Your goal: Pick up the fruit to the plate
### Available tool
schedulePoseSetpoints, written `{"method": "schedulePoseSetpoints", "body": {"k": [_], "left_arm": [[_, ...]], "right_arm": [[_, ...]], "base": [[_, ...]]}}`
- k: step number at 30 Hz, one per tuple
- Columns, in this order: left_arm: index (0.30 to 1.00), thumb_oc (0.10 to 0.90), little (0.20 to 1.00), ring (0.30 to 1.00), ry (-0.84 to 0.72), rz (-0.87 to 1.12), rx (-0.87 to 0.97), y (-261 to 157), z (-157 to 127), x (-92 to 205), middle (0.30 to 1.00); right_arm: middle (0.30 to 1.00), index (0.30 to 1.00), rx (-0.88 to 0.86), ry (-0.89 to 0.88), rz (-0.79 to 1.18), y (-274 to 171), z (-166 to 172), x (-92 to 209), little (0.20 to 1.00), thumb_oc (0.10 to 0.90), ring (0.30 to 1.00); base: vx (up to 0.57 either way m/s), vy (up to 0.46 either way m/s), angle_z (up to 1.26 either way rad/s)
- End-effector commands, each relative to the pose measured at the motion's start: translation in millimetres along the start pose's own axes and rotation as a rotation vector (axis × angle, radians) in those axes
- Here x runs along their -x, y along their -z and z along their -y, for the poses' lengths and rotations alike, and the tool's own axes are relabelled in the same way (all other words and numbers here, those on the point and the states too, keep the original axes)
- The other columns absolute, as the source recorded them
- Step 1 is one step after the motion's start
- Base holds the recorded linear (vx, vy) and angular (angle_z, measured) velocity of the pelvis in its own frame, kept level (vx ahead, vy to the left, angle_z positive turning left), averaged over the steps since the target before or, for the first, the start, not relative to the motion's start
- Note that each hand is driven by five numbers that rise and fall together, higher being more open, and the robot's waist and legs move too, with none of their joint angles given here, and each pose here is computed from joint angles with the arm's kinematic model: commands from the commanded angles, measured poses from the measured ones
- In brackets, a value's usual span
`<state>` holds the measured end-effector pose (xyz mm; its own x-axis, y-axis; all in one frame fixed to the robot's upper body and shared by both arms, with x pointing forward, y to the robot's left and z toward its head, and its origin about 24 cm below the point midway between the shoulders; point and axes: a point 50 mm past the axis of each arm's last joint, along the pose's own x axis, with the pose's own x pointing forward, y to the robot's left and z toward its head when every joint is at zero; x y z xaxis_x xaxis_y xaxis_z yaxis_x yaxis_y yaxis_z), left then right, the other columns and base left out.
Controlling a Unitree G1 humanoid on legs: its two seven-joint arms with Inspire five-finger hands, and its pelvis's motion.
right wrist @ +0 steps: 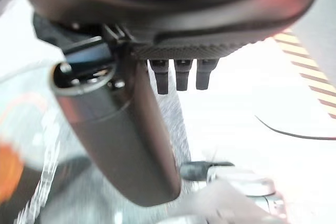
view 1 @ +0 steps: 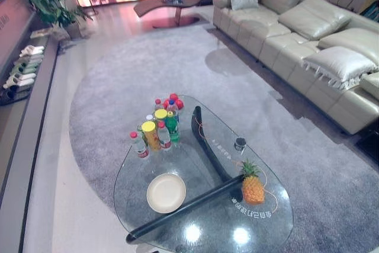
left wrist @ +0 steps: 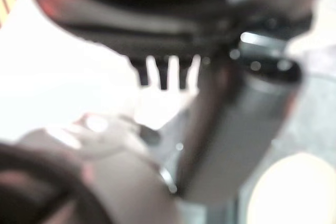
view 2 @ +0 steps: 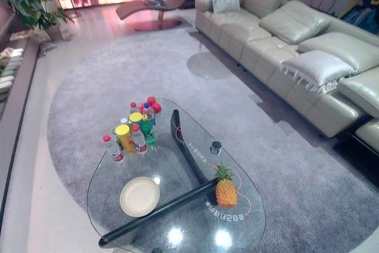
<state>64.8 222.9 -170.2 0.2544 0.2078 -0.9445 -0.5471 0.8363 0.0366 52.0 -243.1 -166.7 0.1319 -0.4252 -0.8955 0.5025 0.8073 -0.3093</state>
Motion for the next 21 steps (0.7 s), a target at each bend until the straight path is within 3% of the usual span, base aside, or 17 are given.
{"method": "schedulePoseSetpoints", "body": {"k": [1, 11, 21], "left_arm": [[0.900, 0.800, 0.900, 0.900, -0.006, 0.062, -0.028, -19.4, 10.0, -2.0, 0.900], [0.900, 0.800, 0.900, 0.900, -0.008, 0.142, -0.050, -44.3, 10.4, -1.8, 0.900], [0.900, 0.800, 0.900, 0.900, 0.016, 0.219, 0.002, -60.1, 8.3, 0.8, 0.900]], "right_arm": [[0.900, 0.900, -0.173, 0.075, 0.197, -56.2, 2.3, -0.5, 0.900, 0.800, 0.900], [0.900, 0.900, -0.353, 0.012, 0.599, -140.3, -19.8, 29.2, 0.900, 0.800, 0.900], [0.900, 0.900, -0.462, -0.062, 1.006, -230.3, -21.5, 98.8, 0.900, 0.800, 0.900]], "base": [[-0.11, -0.057, -0.01], [-0.07, -0.080, -0.01], [-0.07, -0.003, 0.00]]}}
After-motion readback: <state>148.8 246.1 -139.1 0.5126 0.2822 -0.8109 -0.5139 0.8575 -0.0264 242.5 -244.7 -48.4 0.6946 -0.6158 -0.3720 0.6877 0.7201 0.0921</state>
